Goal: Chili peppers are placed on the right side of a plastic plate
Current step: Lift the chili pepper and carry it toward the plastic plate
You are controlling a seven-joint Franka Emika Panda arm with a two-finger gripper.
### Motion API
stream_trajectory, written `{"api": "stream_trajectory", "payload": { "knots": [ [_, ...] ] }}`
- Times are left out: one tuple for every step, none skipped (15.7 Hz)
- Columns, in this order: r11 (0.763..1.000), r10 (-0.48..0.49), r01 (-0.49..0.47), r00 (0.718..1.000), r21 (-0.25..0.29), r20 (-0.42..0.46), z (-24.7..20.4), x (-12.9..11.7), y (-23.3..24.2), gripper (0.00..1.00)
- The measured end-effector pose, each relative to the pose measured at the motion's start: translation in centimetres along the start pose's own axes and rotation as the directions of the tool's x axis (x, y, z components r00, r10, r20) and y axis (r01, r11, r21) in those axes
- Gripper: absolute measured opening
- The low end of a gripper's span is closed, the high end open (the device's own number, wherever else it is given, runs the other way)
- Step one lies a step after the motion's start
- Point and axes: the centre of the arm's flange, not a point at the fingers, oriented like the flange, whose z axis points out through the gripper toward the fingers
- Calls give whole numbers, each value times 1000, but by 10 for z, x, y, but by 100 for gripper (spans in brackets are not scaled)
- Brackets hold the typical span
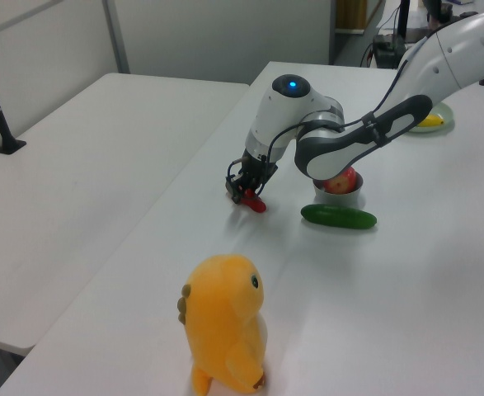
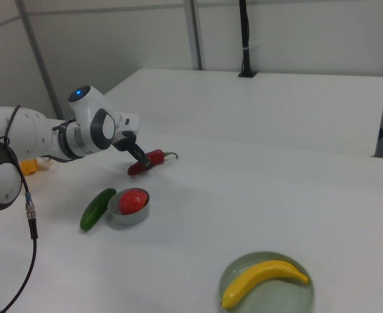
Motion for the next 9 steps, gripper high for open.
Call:
{"api": "stream_trajectory", "payload": {
  "knots": [
    [1000, 2, -2, 1000, 3, -5, 0, 2, 1, 43],
    [1000, 4, -4, 1000, 3, -8, 0, 4, 3, 43],
    [1000, 9, -9, 1000, 3, -12, -1, 7, 5, 43],
    [1000, 18, -18, 1000, 3, -20, -2, 13, 9, 43],
    [1000, 31, -31, 999, 4, -31, -6, 23, 16, 43],
    [999, 47, -47, 998, 5, -45, -14, 35, 25, 43],
    [998, 56, -56, 997, 7, -61, -24, 49, 35, 43],
    [998, 58, -57, 995, 8, -78, -36, 63, 47, 43],
    [999, 46, -46, 995, 5, -91, -49, 75, 61, 43]
  ]
}}
